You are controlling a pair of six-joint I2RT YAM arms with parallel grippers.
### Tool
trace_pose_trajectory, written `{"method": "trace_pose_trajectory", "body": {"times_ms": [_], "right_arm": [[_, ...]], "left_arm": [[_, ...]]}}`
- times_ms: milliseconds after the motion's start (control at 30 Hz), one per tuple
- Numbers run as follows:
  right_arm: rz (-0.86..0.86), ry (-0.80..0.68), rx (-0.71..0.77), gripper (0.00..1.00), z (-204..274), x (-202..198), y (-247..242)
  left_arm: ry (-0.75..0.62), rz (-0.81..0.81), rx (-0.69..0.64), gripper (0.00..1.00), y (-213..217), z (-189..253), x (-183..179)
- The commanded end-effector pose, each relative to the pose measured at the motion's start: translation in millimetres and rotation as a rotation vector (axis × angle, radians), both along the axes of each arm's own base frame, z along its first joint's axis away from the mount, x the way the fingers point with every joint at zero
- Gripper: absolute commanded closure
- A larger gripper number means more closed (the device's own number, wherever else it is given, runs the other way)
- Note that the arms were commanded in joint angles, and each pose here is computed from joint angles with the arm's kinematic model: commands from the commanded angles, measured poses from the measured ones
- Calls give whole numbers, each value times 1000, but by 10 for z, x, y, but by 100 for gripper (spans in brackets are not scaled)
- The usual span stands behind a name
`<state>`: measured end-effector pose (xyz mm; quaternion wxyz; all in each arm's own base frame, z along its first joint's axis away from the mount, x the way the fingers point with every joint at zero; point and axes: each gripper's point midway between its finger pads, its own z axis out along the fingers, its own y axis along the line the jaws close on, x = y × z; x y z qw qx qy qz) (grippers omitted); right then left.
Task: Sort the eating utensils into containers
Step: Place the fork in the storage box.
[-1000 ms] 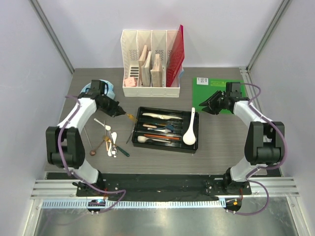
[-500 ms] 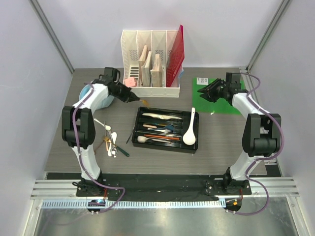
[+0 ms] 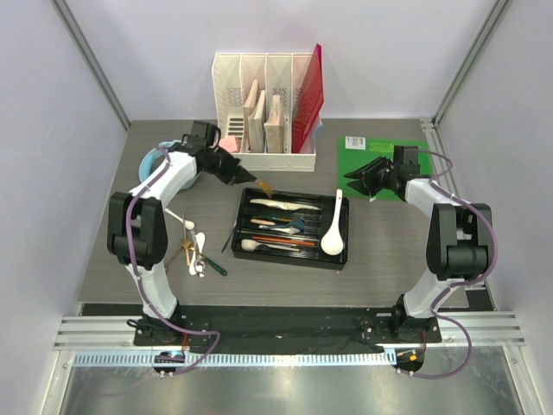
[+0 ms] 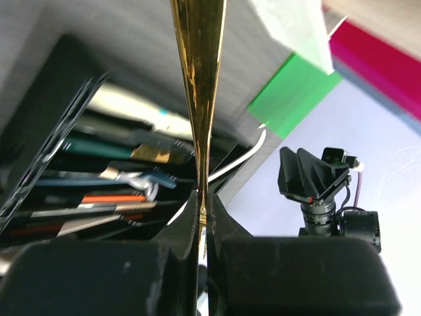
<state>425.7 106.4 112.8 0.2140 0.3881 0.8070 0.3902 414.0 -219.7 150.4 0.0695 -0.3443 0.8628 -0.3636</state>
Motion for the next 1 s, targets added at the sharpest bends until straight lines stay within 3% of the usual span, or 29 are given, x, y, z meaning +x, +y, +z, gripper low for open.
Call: {"method": "trace_pose_trajectory", "body": {"times_ms": [0, 300, 733, 967], "right_arm": [[-27, -80, 7, 63, 287, -27, -27], [37, -207, 19, 63, 699, -97, 234], [131, -224, -9, 63, 665, -166, 356], [171, -274, -54, 63, 763, -255, 425]], "left_arm": [[-40, -32, -46, 100, -39, 238, -243], [-80, -118, -15, 100, -251, 292, -487], [-58, -106, 21, 100, -296, 151, -479], [-30, -130, 66, 100, -378, -12, -676]]}}
